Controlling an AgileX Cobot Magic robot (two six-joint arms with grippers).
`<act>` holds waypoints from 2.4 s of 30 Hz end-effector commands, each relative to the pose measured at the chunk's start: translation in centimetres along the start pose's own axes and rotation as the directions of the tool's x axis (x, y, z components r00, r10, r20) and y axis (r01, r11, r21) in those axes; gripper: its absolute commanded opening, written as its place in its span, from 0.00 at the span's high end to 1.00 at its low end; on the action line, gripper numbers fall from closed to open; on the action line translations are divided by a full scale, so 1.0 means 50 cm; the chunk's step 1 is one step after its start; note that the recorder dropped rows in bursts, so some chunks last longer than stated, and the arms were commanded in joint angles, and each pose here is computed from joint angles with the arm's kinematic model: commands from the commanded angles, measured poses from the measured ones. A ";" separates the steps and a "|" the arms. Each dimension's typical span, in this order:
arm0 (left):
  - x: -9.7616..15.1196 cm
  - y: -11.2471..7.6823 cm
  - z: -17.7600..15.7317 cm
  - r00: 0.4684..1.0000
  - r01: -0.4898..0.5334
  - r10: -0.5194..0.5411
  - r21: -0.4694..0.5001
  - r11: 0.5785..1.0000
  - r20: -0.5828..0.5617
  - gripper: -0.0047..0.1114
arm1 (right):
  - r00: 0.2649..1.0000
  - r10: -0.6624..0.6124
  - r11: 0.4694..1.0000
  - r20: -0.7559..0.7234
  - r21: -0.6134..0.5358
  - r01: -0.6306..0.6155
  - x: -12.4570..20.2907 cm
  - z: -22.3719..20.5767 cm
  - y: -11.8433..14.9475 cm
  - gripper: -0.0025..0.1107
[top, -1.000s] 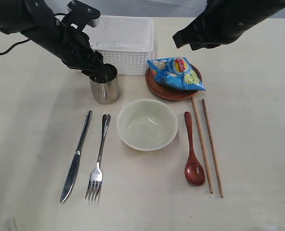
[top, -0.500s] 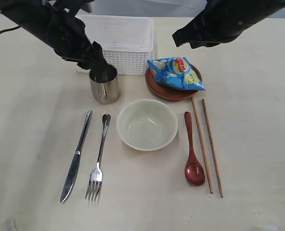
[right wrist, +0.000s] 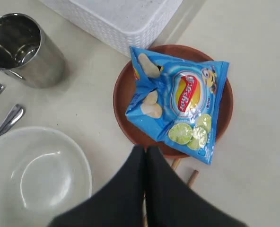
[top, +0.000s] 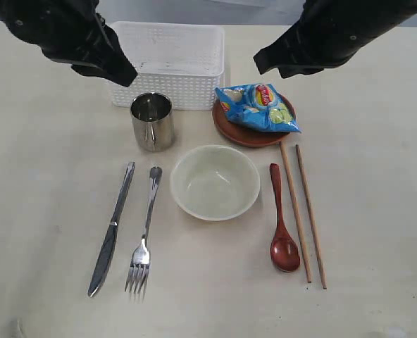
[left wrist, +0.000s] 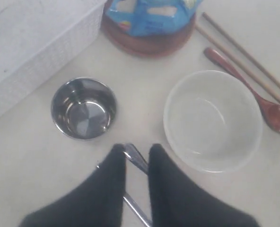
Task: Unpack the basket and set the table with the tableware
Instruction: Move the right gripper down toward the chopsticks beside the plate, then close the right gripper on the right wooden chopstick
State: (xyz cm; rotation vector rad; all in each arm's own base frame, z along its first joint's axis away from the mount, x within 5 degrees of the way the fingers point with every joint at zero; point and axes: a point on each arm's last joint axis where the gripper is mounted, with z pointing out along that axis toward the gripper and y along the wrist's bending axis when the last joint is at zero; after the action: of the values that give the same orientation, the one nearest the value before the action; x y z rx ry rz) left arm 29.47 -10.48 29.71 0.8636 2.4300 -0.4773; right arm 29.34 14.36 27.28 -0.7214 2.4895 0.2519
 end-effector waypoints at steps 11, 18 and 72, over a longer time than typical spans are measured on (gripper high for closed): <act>0.098 -0.019 0.007 0.950 0.271 -0.251 -0.091 0.958 0.186 0.96 | 0.999 0.036 0.999 -0.030 -0.004 -0.036 0.006 -0.006 -0.001 0.98; 0.122 -0.021 0.021 0.954 0.277 -0.263 -0.091 0.957 0.142 0.96 | 0.999 0.036 0.999 -0.015 -0.001 -0.036 0.004 -0.006 -0.002 0.98; 0.122 -0.021 0.021 0.954 0.277 -0.263 -0.091 0.957 0.142 0.96 | 0.923 0.302 0.943 -0.239 0.217 -0.252 0.151 0.078 -0.027 0.42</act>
State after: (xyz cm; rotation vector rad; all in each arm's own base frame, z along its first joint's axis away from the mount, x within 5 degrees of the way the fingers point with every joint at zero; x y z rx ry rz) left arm 25.19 -8.75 25.32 0.4500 2.4501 -0.4743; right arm 26.57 11.61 20.78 -0.3955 2.8442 0.0455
